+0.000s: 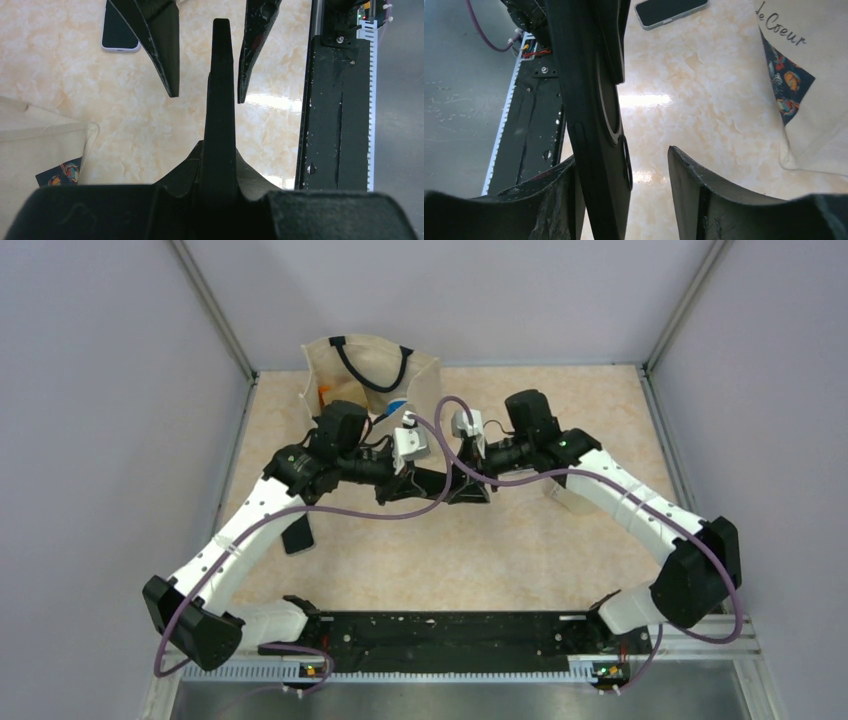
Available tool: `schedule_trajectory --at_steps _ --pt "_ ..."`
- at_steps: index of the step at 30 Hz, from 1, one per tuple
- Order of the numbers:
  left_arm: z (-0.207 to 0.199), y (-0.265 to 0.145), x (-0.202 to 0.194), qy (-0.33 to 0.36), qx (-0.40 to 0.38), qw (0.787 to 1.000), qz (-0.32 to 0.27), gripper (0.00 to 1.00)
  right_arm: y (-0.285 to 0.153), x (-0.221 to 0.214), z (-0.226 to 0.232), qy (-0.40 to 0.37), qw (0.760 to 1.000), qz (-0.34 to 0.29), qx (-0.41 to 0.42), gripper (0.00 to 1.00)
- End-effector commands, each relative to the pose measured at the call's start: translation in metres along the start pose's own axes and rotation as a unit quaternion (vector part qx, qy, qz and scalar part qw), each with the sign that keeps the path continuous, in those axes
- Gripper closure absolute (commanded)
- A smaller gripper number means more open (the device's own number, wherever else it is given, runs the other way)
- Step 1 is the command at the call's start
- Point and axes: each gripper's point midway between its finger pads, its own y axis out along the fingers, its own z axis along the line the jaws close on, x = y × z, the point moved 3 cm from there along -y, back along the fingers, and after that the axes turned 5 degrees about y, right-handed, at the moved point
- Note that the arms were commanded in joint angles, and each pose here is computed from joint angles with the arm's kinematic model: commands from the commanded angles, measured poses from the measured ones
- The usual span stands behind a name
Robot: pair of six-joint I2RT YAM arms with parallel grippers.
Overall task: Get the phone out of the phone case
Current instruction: Remove the phone case from the phone.
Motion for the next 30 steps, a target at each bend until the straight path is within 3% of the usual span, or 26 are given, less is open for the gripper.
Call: schedule_trajectory --at_steps 1,3,4,6,7,11,12,14,18,19,20,27,30 --pt "0.006 -0.006 0.029 0.047 0.011 0.998 -0.037 1.0 0.009 0.012 0.011 -0.027 0.999 -0.005 0.033 0.46" --pt "0.006 -0.004 0.029 0.046 0.009 0.998 -0.037 1.0 0.013 0.009 0.014 -0.025 0.999 -0.002 0.042 0.52" --pt "0.007 -0.003 0.029 0.047 0.009 0.998 -0.037 1.0 0.015 0.008 0.015 -0.024 0.999 -0.001 0.047 0.6" --pt "0.007 -0.001 0.028 0.046 0.008 0.998 -0.037 1.0 0.018 0.005 0.017 -0.019 0.998 0.001 0.06 0.9" --pt "0.008 -0.001 0.028 0.044 0.009 0.998 -0.037 1.0 0.018 0.003 0.018 -0.015 0.998 0.004 0.065 1.0" --pt "0.008 0.0 0.025 0.04 0.015 0.998 -0.041 1.0 0.016 0.001 0.019 -0.023 0.998 0.018 0.062 1.0" --pt "0.007 0.0 0.025 0.033 0.02 0.998 -0.042 0.95 0.014 0.0 0.017 -0.028 0.998 0.02 0.054 1.0" --pt "0.007 -0.004 0.024 0.021 0.039 0.998 -0.049 0.66 0.011 0.001 0.018 -0.04 0.998 0.02 0.042 1.0" --pt "0.006 -0.014 0.034 0.004 0.061 0.994 -0.095 0.36 0.004 0.006 0.016 -0.05 0.999 0.012 0.006 1.0" --pt "0.006 -0.016 0.036 -0.005 0.06 0.993 -0.1 0.24 0.003 0.007 0.016 -0.052 0.999 0.011 0.001 1.0" --pt "0.005 -0.017 0.039 -0.015 0.059 0.992 -0.106 0.2 0.002 0.008 0.016 -0.054 0.998 0.01 -0.003 1.0" --pt "0.011 -0.028 0.054 -0.085 0.064 0.983 -0.15 0.22 -0.005 0.013 0.019 -0.068 0.998 -0.003 -0.02 1.0" --pt "0.012 -0.025 0.055 -0.116 0.042 0.979 -0.164 0.37 -0.006 0.015 0.019 -0.07 0.997 -0.005 -0.023 1.0"
